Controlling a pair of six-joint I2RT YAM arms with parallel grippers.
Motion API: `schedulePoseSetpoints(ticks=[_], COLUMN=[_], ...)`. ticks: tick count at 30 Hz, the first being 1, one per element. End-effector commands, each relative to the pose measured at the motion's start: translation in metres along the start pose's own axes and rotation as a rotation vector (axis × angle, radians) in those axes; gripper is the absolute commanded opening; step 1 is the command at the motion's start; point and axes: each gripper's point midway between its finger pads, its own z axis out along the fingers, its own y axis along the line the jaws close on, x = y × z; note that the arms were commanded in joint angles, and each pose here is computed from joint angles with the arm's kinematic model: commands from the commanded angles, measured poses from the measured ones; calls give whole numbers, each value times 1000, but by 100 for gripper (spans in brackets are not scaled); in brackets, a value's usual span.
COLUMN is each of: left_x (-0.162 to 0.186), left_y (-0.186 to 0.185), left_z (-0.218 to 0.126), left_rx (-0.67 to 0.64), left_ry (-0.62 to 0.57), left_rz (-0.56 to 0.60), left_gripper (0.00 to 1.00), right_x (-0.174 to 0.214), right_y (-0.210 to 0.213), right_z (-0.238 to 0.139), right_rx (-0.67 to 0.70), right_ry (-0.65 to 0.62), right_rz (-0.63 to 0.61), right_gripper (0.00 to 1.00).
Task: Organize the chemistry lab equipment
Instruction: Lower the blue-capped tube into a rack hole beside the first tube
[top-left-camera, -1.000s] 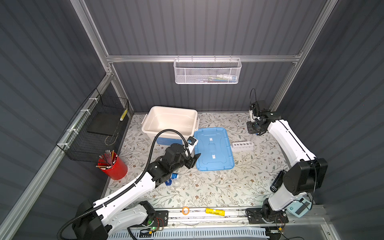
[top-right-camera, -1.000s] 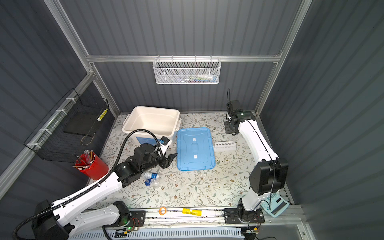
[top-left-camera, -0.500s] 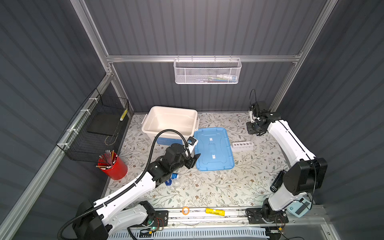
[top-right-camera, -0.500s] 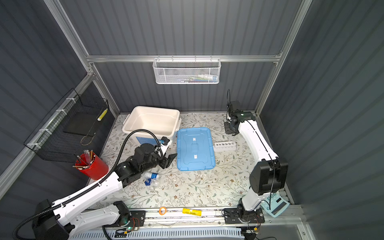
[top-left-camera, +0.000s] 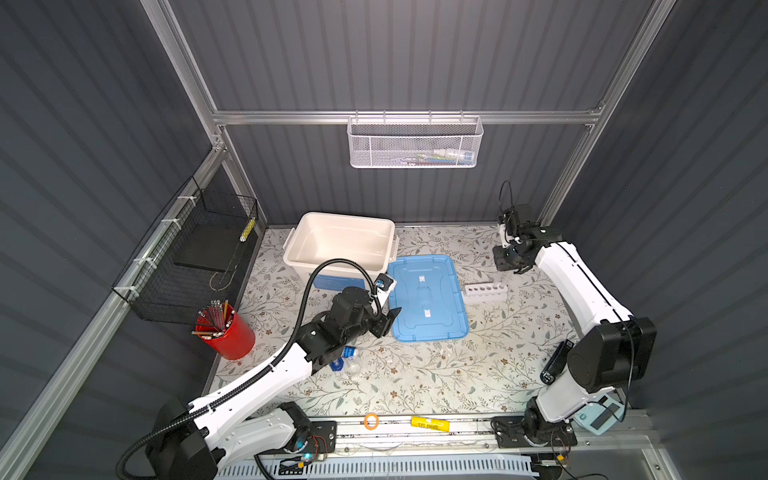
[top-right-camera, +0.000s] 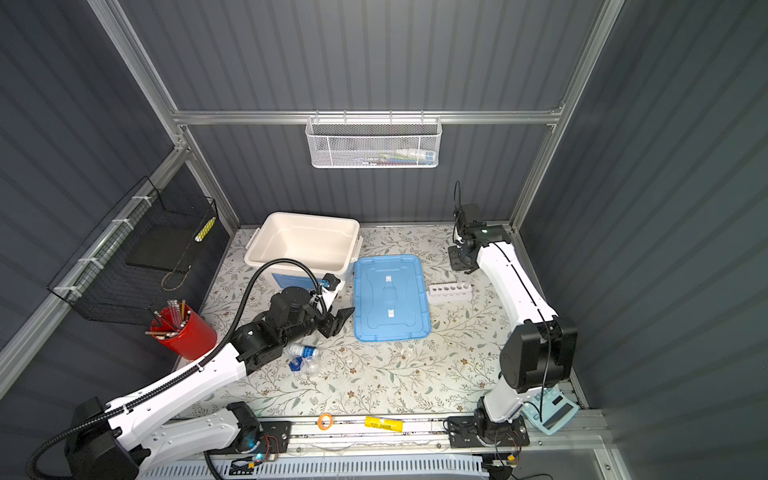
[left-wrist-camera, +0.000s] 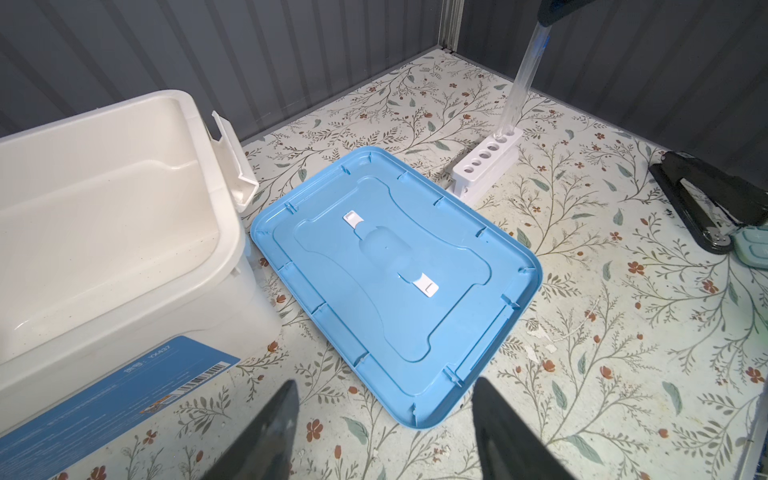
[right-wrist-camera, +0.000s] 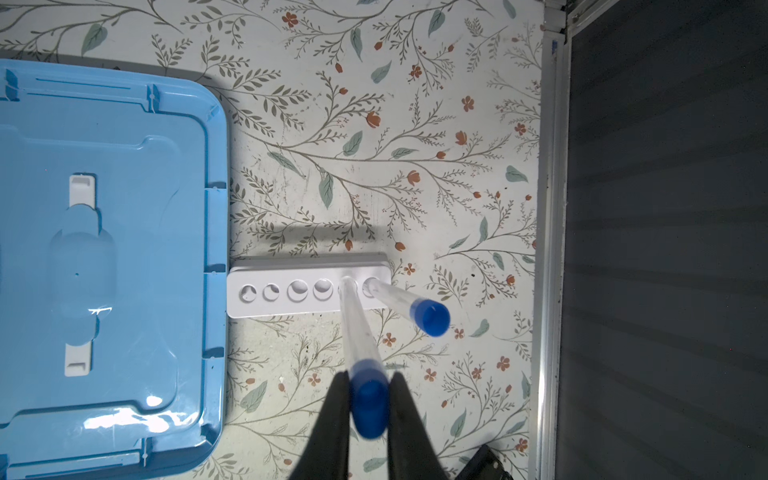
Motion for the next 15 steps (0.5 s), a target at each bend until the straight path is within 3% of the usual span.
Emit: schedulePoseSetpoints(ticks=[1, 15], left_x=[-10, -8], left_y=[4, 4], left_z=[-2, -1], left_rx=[-11, -9], left_ry=[-13, -8], left_rz=[13, 11], left_gripper=[66, 66], right_x=[7, 12], right_y=[-1, 2], right_z=[-4, 7], right_rx=[-6, -9], right_ry=[9, 26], right_rz=[-1, -1], right_gripper=[1, 1])
